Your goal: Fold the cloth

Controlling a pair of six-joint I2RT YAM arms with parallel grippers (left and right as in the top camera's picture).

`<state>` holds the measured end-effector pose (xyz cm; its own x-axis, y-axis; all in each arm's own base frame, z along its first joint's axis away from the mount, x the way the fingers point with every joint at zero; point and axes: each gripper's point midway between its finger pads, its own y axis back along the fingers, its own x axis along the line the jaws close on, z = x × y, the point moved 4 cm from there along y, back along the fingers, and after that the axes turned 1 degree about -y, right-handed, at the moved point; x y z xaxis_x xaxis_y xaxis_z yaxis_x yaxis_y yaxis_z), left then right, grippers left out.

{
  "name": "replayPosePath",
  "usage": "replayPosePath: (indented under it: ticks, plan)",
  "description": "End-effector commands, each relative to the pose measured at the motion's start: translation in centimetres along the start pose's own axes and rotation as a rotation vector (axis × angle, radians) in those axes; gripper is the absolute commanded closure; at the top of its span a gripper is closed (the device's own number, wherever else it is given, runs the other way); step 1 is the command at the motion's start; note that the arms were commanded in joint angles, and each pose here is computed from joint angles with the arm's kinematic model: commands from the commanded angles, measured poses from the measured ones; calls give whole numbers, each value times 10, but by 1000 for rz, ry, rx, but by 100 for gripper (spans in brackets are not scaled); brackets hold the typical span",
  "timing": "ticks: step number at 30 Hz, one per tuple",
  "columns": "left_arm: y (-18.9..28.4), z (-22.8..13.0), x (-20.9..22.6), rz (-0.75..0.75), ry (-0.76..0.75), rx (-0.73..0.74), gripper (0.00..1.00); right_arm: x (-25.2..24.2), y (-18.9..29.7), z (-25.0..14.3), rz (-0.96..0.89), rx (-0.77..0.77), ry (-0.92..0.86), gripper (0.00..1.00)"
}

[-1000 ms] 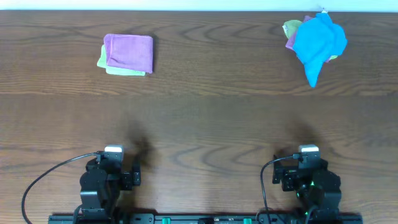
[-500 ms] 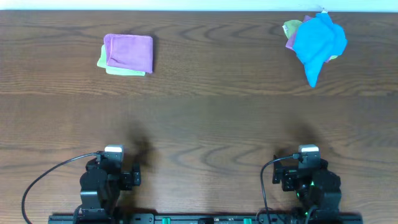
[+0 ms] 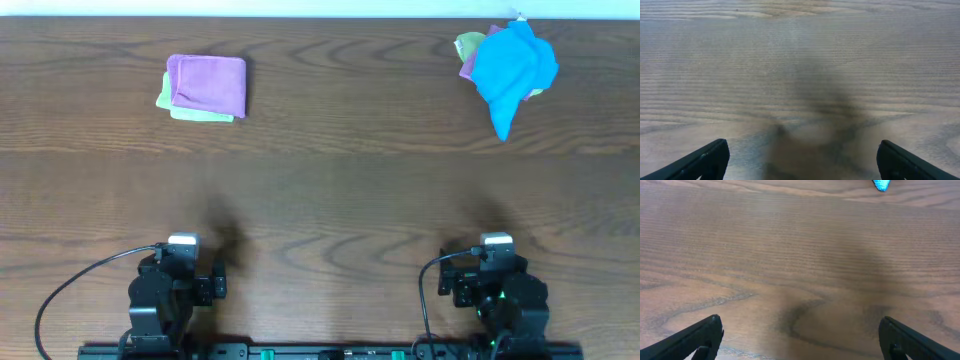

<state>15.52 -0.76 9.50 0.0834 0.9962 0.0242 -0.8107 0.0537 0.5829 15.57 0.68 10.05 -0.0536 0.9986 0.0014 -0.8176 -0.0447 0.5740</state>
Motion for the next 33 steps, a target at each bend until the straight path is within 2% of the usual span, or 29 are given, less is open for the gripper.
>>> replayPosePath:
  ticks: [1,7,11,20,27,33]
  plan:
    - [-1,-3,1,10,-5,7,5,-2,-2,-1,-14,-10,-36,1]
    - [-1,-3,1,9,-5,7,5,-11,4,9,-64,-13,-182,1]
    - [-1,-3,1,10,-5,7,5,-16,16,30,-90,1,-216,1]
    - [-1,-3,1,9,-5,7,5,-37,28,126,-154,114,-290,1]
    - [-1,-3,1,9,-5,7,5,-64,-3,199,-201,245,-330,1]
    - [-1,-3,1,9,-5,7,5,-98,-54,239,-235,306,-348,1]
